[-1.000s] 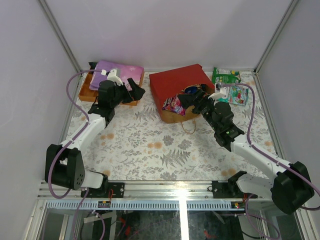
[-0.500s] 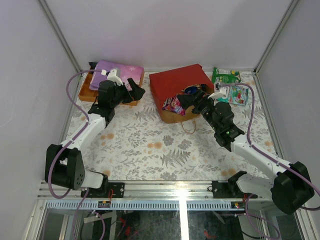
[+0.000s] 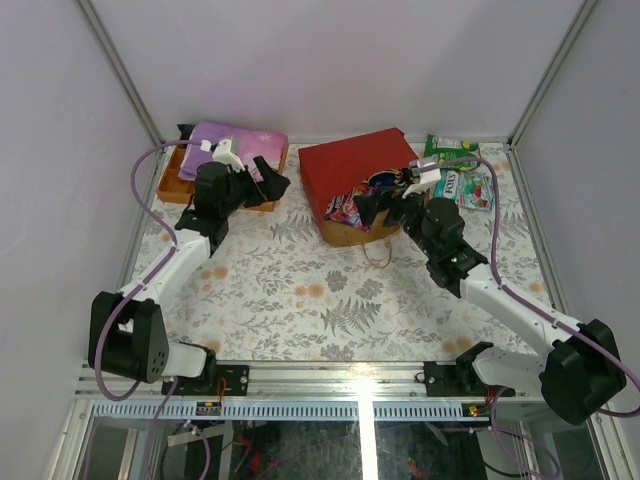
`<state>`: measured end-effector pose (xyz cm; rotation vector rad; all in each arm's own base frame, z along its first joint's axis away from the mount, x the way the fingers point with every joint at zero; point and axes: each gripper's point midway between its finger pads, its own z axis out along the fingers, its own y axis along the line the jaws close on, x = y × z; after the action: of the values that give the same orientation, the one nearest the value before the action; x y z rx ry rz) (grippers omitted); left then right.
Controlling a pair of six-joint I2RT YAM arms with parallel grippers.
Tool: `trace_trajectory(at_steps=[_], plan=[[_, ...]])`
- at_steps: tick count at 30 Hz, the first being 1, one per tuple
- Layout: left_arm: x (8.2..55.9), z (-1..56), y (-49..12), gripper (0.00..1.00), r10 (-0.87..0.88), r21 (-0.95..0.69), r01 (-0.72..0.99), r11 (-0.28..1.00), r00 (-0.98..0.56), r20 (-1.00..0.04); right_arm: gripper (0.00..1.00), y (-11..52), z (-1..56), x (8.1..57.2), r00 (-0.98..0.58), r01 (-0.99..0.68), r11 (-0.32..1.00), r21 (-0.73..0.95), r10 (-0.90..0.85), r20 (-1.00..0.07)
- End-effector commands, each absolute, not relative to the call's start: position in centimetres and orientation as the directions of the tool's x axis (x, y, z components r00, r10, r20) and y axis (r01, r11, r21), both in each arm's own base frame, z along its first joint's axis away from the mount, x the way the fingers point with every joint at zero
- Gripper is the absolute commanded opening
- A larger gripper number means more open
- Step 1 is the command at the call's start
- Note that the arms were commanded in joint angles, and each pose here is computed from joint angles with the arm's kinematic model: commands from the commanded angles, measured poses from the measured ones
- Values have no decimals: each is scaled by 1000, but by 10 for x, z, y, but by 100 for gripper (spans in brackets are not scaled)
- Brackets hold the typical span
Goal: Take the snacks out of the paper bag
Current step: Adjust the paper bag at the center of the board.
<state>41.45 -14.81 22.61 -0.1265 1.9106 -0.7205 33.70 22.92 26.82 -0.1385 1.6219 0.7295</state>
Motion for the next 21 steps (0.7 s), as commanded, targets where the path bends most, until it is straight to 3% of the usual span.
trace_trajectory(at_steps=[1, 6, 11, 21], plan=[[412, 260, -146, 100, -436, -536, 288, 794, -345, -831, 97, 218, 297, 361, -22, -473, 879, 55, 51, -998], [407, 271, -150, 100, -442, -539, 312, 783, -331, -834, 95, 211, 311, 382, 44, -439, 873, -210, -213, -976], [398, 284, -159, 100, -442, -538, 367, 759, -316, -840, 95, 221, 325, 375, 93, -572, 702, -425, -459, -884], [389, 298, -158, 100, -424, -508, 403, 761, -283, -860, 93, 191, 335, 348, 113, -806, 455, -378, -508, -854]])
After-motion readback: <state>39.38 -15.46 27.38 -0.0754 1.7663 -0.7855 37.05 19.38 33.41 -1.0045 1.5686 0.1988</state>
